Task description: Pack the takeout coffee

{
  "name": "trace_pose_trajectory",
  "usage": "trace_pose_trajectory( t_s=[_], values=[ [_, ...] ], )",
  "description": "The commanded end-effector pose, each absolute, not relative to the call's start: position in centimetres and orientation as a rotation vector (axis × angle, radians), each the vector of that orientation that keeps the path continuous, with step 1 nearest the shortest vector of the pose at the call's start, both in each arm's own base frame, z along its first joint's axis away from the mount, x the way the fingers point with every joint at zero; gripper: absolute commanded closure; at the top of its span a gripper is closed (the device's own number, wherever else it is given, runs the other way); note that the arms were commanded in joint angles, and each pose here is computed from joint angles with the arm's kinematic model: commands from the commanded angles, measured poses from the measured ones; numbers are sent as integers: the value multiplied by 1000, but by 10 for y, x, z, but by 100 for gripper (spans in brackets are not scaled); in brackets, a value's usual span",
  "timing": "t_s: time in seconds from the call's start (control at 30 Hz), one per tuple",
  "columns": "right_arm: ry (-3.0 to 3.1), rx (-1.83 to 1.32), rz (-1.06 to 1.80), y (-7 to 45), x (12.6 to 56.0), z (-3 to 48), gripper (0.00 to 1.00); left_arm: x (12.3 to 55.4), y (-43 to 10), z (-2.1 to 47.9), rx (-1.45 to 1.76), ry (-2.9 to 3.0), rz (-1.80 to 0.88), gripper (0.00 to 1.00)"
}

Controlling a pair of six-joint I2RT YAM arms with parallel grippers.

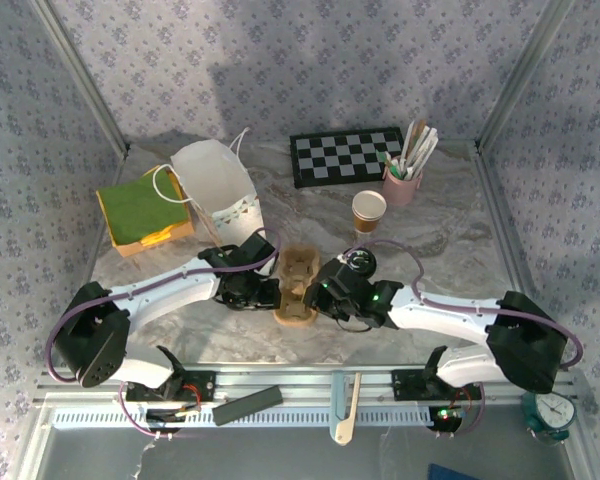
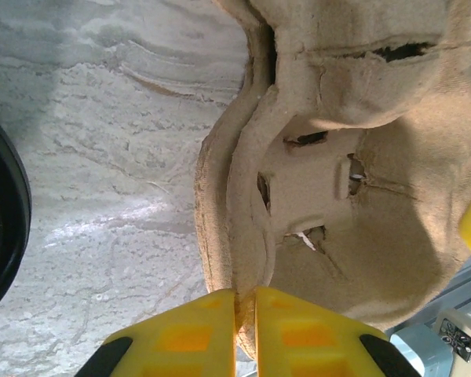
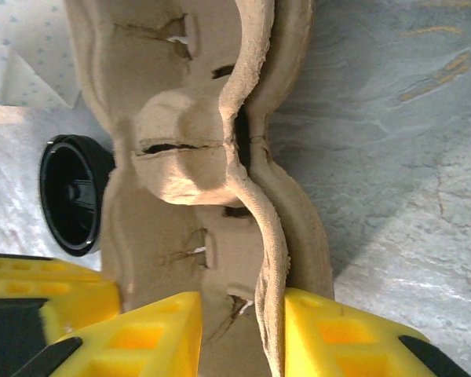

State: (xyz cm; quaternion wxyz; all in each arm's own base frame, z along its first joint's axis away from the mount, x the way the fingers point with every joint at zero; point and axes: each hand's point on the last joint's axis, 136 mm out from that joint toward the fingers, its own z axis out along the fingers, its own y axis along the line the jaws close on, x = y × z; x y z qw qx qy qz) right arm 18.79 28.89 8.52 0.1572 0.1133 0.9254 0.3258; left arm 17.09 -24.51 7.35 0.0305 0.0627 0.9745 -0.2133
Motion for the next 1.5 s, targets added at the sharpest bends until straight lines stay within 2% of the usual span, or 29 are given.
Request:
trace_pose_trajectory(
  t_s=[0.0, 0.47, 0.73, 0.9, 1.0, 1.23, 1.47],
  values=[
    [2586, 310, 1042, 292, 191, 99, 70, 168, -250, 82, 207, 2980, -706, 86],
    [2602, 277, 1173, 310, 191, 91, 74, 174, -262, 91, 213, 2957, -764, 86],
    [2652, 305, 1037, 291, 191, 83, 77, 177, -257, 91, 203, 2957, -720, 86],
    [2679, 330, 971, 275, 190, 77, 76, 181, -248, 89, 169, 2961, -673, 78],
    [2676, 340, 980, 273, 192, 76, 79, 183, -250, 90, 172, 2958, -688, 78],
    [2688, 317, 975, 277, 193, 77, 97, 185, -254, 92, 180, 2960, -697, 78],
    [2590, 325, 1044, 267, 198, 106, 100, 198, -245, 117, 141, 2904, -698, 78]
  ],
)
